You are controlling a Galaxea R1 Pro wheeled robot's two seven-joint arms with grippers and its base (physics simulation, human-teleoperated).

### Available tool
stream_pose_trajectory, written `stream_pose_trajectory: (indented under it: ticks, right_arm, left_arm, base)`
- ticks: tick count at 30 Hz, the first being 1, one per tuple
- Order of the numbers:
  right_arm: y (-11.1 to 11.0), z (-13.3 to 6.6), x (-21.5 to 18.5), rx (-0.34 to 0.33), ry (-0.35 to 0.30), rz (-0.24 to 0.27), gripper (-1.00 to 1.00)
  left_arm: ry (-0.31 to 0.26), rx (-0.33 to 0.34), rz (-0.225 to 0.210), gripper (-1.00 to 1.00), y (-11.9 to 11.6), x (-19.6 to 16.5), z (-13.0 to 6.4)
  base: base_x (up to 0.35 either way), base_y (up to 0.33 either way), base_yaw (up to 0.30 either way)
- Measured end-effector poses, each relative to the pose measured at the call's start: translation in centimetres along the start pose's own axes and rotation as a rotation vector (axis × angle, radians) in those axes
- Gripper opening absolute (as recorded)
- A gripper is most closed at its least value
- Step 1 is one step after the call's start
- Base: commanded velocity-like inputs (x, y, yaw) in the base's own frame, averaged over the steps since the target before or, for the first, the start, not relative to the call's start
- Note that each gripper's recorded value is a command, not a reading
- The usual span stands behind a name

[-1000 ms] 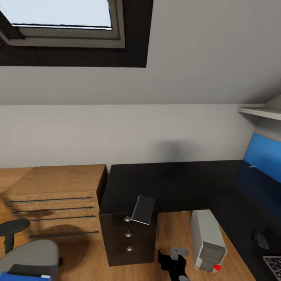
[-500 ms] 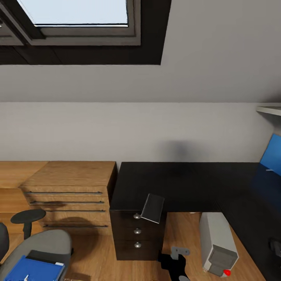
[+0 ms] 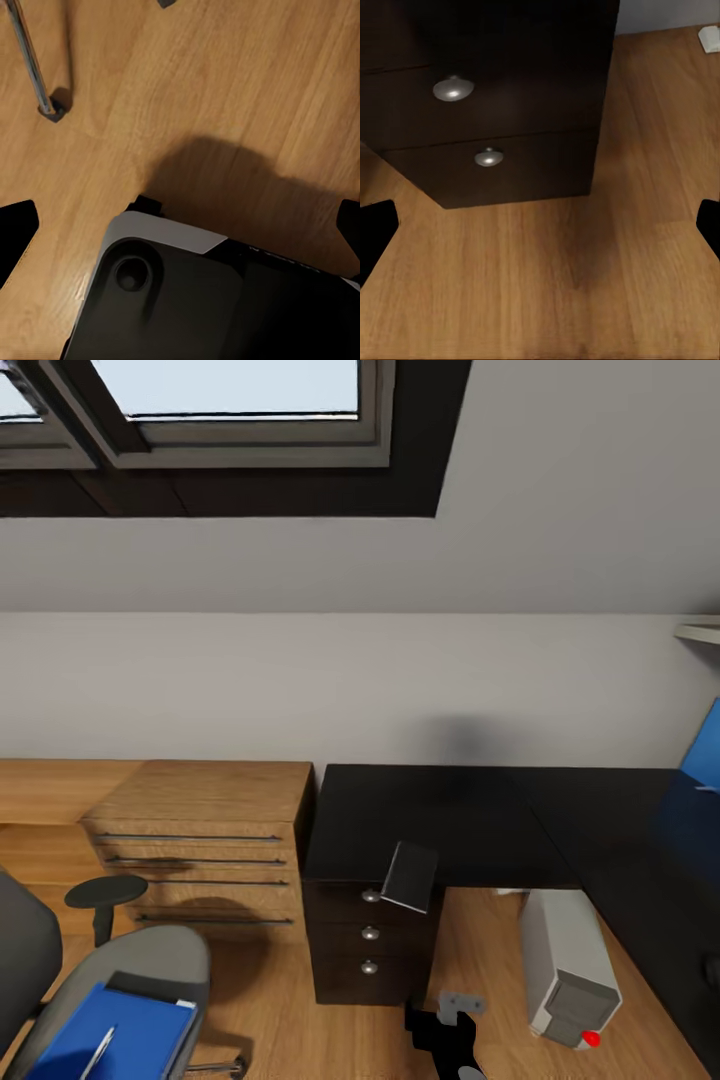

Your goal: In the bedroom, organize the workspace by keeping the computer under the desk, ensuring the monitor is on the desk, placing the keyboard on the desk next to the monitor, placing the mouse on the desk next to the keyboard, moving the folder from the swivel chair onto the desk next to the mouse, stacking the notebook on top of the folder with the pen on top of the notebook, and positioning the swivel chair next to the desk.

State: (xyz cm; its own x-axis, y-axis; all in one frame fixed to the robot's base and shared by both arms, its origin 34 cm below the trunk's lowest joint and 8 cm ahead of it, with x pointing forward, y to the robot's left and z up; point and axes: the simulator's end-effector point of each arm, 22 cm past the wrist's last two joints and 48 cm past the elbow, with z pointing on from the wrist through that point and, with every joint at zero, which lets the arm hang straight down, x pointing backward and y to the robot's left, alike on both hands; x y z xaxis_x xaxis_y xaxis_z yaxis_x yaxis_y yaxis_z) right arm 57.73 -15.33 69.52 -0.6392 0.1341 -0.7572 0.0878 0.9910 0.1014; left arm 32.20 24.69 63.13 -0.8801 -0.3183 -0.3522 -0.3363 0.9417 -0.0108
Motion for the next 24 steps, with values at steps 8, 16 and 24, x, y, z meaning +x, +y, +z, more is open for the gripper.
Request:
stream_pose_trajectory:
  ticks: [8, 16, 24]
  right_arm:
    - [-0.06, 0.1, 0.6, 0.001, 0.012, -0.002, 1.0]
    - [-0.12, 0.15, 0.9, 0.002, 0.018, -0.001, 1.0]
    - [-0.12, 0.15, 0.91, 0.002, 0.017, -0.001, 1.0]
  left_arm:
    - [0.011, -0.003, 0.001, 1.0, 0.09, 0.43, 0.07]
    - [0.019, -0.005, 0.002, 1.0, 0.15, 0.73, 0.12]
    - [0.019, -0.005, 0.002, 1.0, 0.15, 0.73, 0.12]
  base:
    - [-0.033, 0.313, 0.001]
    - [-0.001, 0.097, 0.0]
    - [0.0, 0.001, 0.002]
